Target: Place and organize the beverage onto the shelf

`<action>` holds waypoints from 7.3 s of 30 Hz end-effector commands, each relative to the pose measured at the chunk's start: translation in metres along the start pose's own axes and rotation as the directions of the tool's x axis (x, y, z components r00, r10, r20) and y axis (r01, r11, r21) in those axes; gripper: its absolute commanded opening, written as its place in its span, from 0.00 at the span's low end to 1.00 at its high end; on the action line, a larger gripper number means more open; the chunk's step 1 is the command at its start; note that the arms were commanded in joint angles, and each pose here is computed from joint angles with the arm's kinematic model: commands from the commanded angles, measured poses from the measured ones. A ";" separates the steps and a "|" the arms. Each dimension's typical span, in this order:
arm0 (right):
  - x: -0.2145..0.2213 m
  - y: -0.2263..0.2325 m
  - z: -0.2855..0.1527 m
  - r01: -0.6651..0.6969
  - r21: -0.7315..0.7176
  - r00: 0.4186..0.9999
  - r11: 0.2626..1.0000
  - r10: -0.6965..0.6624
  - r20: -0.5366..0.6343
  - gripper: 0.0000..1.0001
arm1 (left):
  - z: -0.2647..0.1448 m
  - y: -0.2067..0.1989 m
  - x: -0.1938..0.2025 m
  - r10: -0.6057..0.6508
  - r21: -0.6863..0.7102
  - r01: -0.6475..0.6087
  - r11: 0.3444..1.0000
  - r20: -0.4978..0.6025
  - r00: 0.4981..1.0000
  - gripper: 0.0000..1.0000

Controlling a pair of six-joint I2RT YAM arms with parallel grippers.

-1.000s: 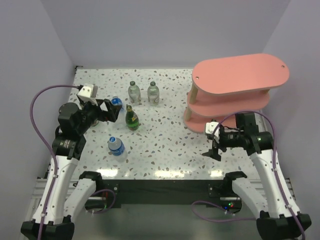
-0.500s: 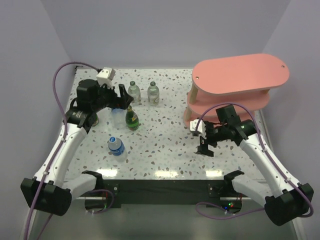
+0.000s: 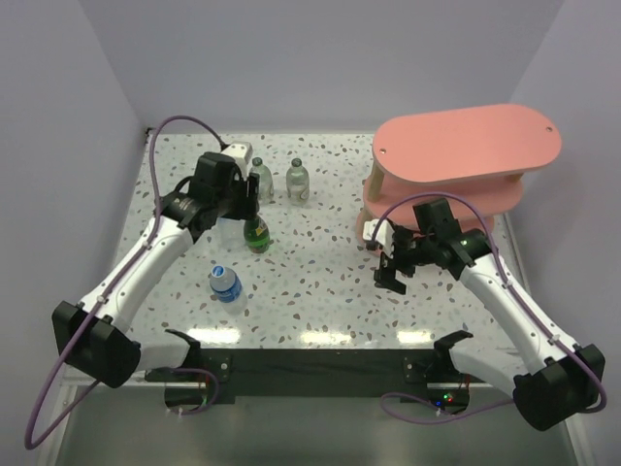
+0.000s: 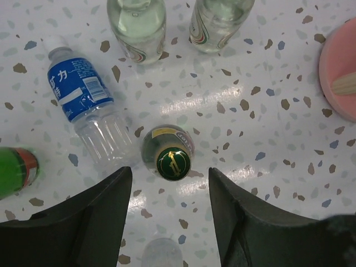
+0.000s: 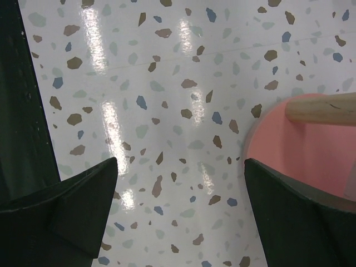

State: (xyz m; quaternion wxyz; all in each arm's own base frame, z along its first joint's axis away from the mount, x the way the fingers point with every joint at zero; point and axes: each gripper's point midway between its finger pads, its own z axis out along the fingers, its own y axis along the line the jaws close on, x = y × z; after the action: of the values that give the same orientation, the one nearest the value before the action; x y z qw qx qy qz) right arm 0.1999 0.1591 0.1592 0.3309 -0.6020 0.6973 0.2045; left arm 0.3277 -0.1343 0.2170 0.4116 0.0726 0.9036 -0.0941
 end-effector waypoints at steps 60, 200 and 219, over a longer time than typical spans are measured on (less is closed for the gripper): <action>-0.192 -0.057 0.111 -0.343 0.217 0.883 0.914 0.236 0.406 0.53 | -0.127 -0.145 -0.110 -0.213 0.620 0.043 0.784 0.203 0.956 0.00; -0.037 -0.294 -0.367 -0.688 0.723 0.725 0.065 0.079 0.684 0.99 | -0.151 -0.044 -0.096 -0.126 0.238 -0.018 0.971 0.578 0.806 1.00; -0.046 -0.186 -0.329 -0.646 0.739 0.759 0.192 0.269 0.594 0.99 | -0.164 -0.044 -0.111 -0.064 0.204 -0.073 0.976 0.592 0.804 1.00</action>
State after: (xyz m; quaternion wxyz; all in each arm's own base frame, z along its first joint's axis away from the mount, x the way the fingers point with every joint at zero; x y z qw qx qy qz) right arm 0.3395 -0.0913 0.4587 0.6813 0.0267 0.7296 -0.0530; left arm 0.2728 -0.1499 0.3887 0.6439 0.0799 0.7297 -0.2160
